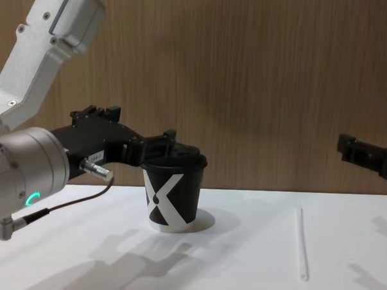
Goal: Pick up the straw with one hand, pass it to the other hand, and insert it into the cup.
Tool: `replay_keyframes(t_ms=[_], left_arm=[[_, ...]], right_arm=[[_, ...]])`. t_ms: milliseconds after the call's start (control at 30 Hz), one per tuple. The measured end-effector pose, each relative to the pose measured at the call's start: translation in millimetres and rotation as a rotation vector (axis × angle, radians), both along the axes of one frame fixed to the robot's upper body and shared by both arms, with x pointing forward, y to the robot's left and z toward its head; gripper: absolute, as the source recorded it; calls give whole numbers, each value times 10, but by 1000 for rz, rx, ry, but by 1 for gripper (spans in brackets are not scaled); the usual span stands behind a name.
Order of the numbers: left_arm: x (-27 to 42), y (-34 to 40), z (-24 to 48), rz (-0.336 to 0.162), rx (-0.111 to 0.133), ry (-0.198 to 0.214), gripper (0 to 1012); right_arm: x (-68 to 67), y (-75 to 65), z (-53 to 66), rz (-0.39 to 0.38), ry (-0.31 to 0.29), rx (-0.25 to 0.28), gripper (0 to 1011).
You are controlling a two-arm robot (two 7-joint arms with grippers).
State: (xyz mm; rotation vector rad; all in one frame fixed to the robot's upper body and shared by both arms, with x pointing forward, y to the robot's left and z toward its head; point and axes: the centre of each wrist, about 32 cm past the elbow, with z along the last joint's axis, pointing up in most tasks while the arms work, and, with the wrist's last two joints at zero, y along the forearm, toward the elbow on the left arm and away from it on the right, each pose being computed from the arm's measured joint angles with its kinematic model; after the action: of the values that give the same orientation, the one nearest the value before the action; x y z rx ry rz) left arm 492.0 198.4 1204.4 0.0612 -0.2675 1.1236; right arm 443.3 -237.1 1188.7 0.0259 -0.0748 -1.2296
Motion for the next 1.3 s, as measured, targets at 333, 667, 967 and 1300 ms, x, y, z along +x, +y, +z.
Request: replay_keyframes(t_ms=[333, 667, 967, 1300], left_arm=[[0, 0, 0, 0, 0, 0, 1000], [0, 0, 0, 0, 0, 0, 1000], [0, 0, 0, 0, 0, 0, 1000], [0, 0, 0, 0, 0, 0, 1000]], right_arm=[[0, -20, 19, 9, 4, -17, 1001], [-24, -54, 113, 66, 29, -90, 1001], [-38, -55, 211, 136, 77, -152, 1001], [-10, -4, 288, 184, 168, -158, 1001]])
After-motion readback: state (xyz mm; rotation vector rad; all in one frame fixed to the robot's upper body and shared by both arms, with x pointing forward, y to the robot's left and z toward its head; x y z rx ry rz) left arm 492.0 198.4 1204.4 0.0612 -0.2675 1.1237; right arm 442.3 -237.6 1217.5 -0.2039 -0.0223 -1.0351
